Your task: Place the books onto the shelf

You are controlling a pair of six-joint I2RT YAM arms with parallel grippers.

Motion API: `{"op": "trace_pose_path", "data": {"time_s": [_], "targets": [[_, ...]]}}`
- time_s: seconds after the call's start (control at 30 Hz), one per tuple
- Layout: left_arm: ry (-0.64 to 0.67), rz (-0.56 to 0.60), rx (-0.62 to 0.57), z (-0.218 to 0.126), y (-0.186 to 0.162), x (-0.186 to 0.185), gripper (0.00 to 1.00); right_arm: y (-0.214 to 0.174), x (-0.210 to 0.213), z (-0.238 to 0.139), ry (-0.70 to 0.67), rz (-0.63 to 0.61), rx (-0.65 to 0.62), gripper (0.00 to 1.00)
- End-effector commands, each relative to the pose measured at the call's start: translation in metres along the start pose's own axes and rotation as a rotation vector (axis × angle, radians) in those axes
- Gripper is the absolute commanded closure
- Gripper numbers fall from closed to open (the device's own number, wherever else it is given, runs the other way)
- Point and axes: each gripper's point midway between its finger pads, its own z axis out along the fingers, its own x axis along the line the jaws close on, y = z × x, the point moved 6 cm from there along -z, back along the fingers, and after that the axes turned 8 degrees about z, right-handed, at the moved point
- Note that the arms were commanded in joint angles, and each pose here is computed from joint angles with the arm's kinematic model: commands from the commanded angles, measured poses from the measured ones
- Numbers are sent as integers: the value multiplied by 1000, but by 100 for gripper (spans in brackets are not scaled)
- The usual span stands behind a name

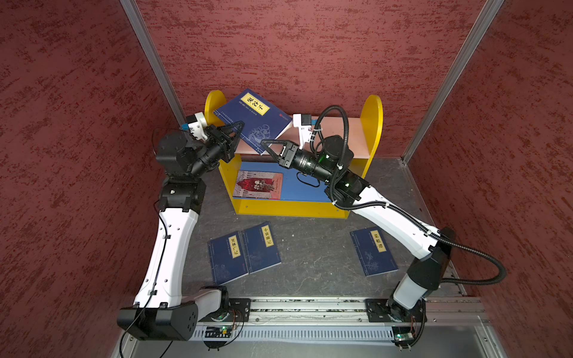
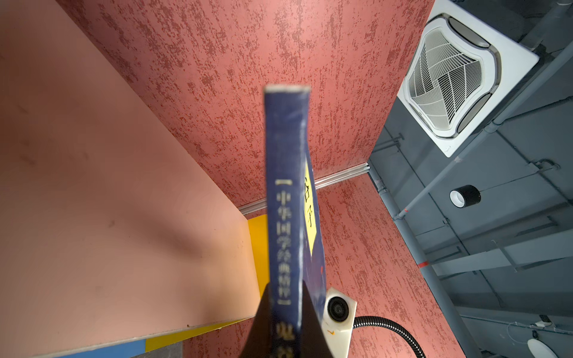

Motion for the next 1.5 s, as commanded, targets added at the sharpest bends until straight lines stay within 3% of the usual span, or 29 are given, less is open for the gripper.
{"op": "trace_pose_path", "data": {"time_s": [0.0, 0.03, 0.13, 0.27, 0.43, 0.57, 0.8, 1.47], "targets": [[-16, 28, 25, -9, -8, -9, 97, 7, 2, 5, -15, -44, -8, 92], [-14, 30, 27, -10, -8, -9, 87, 8, 1, 6, -22, -46, -5, 94], [-2, 38, 27, -14, -10, -8, 80, 12, 0, 5, -45, -51, 3, 94], [12, 55, 19, -23, -10, -7, 54, 19, -2, 1, -67, -48, 24, 95], [57, 59, 8, -35, -10, -3, 41, 28, -4, -4, -104, -50, 63, 95], [85, 91, -2, -49, -11, -5, 38, 36, -8, -8, -143, -36, 96, 95], [107, 275, -11, -65, -7, -17, 38, 43, -14, -6, -181, -4, 168, 95], [101, 259, -4, -60, 7, -4, 37, 45, -30, -8, -129, 199, 346, 94]]}}
